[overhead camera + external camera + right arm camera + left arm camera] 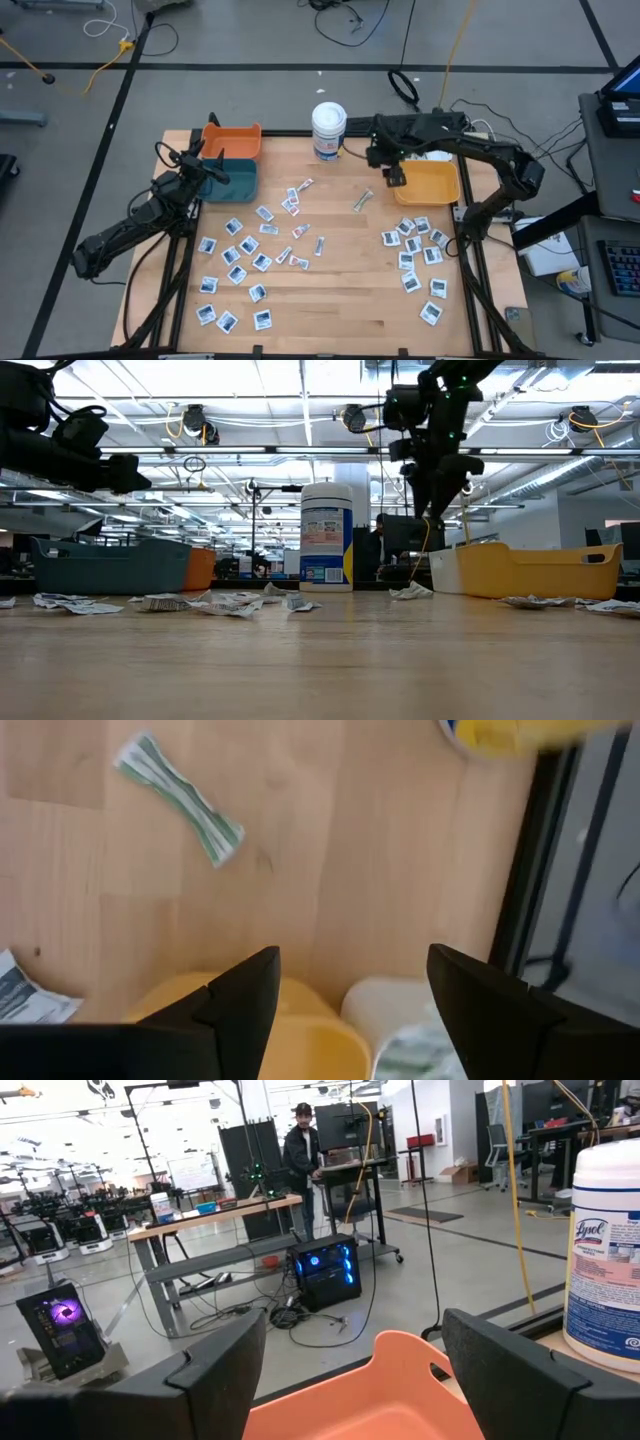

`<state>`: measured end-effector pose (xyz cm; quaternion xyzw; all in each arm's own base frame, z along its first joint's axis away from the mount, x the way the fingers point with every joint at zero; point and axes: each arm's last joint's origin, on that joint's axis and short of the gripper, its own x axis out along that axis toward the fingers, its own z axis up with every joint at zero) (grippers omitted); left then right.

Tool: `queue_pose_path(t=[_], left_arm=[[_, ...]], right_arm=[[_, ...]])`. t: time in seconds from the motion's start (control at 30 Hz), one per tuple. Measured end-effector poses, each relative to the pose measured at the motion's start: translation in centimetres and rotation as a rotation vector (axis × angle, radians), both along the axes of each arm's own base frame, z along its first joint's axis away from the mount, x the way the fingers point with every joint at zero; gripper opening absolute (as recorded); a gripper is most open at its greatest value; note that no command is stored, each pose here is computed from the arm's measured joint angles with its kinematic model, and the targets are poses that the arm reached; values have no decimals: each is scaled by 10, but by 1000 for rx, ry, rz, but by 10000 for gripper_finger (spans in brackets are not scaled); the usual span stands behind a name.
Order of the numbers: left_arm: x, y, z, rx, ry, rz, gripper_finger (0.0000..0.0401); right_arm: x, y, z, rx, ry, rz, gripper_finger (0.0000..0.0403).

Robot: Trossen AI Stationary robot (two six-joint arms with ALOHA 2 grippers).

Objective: Pick & Place First Aid Supplies
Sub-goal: Put the green bandage into the white bin

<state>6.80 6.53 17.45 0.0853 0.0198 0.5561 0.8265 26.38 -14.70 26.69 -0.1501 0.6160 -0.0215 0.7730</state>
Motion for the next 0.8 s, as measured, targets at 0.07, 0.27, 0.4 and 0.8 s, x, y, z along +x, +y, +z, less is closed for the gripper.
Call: queue_pose_path(t=[0.07, 0.27, 0.4, 0.8], left_arm=[[0, 0, 0, 0, 0, 0, 308], [0, 0, 0, 0, 0, 0, 308], [0, 0, 0, 0, 0, 0, 308], [0, 0, 0, 0, 0, 0, 308]], right_arm=[[9, 8, -2, -13, -4, 67, 247], [26, 30, -14, 2, 27, 175, 247], [37, 36, -31, 55, 65, 208, 247], [67, 47, -93, 127, 197, 265, 247]])
